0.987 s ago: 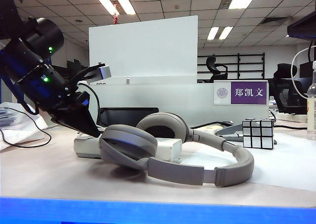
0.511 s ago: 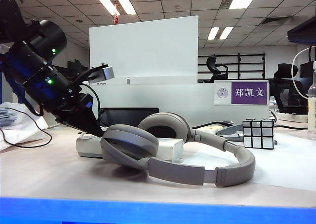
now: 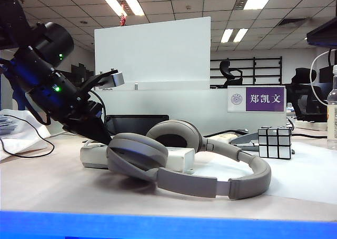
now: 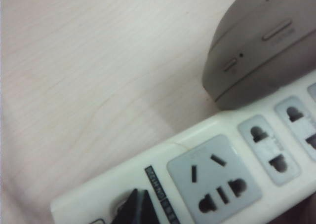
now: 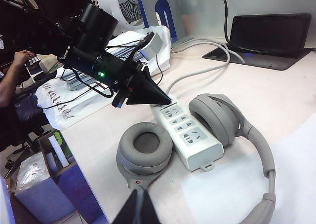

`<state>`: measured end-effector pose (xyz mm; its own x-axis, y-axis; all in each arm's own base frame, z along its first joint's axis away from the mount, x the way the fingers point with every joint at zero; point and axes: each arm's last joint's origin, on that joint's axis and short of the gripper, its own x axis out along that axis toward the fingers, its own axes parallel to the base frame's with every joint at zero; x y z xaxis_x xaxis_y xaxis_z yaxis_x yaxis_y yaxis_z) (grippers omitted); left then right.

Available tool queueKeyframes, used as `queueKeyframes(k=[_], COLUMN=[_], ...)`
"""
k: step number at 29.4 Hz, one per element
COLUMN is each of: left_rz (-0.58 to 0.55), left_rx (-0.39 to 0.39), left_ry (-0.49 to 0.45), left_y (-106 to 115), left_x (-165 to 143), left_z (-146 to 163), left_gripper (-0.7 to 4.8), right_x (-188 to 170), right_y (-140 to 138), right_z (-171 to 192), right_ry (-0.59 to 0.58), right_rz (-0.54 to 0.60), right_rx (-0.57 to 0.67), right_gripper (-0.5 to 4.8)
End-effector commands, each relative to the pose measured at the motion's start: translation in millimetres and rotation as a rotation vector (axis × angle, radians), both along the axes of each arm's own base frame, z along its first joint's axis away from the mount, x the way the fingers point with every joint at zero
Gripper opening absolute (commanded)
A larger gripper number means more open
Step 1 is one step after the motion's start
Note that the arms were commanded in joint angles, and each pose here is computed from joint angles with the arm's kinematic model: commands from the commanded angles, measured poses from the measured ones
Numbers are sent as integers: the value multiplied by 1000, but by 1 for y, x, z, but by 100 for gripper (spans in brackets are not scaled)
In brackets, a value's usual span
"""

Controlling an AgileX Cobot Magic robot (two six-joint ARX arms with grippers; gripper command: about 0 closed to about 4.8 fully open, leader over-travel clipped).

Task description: Press the button on the power strip.

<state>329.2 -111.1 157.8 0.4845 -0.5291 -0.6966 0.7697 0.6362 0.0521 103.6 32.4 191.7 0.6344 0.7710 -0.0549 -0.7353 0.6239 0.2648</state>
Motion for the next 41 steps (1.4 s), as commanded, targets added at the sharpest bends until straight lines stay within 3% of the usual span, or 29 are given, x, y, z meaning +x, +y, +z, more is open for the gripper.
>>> queueKeyframes(k=[1, 17, 41], left_rz=[60, 70, 81], left_rx=[162, 287, 362], left_ry=[197, 310, 367], left_y=[9, 15, 19], left_x=[-16, -28, -35], left_z=[-27, -33, -33], left_gripper=[-5, -5, -5], right_x=[0, 0, 0], right_y=[0, 0, 0], right_z=[3, 3, 5], right_ry=[-22, -34, -57], right_rz=[6, 5, -2], right_rx=[3, 1, 2], right_gripper=[0, 0, 0])
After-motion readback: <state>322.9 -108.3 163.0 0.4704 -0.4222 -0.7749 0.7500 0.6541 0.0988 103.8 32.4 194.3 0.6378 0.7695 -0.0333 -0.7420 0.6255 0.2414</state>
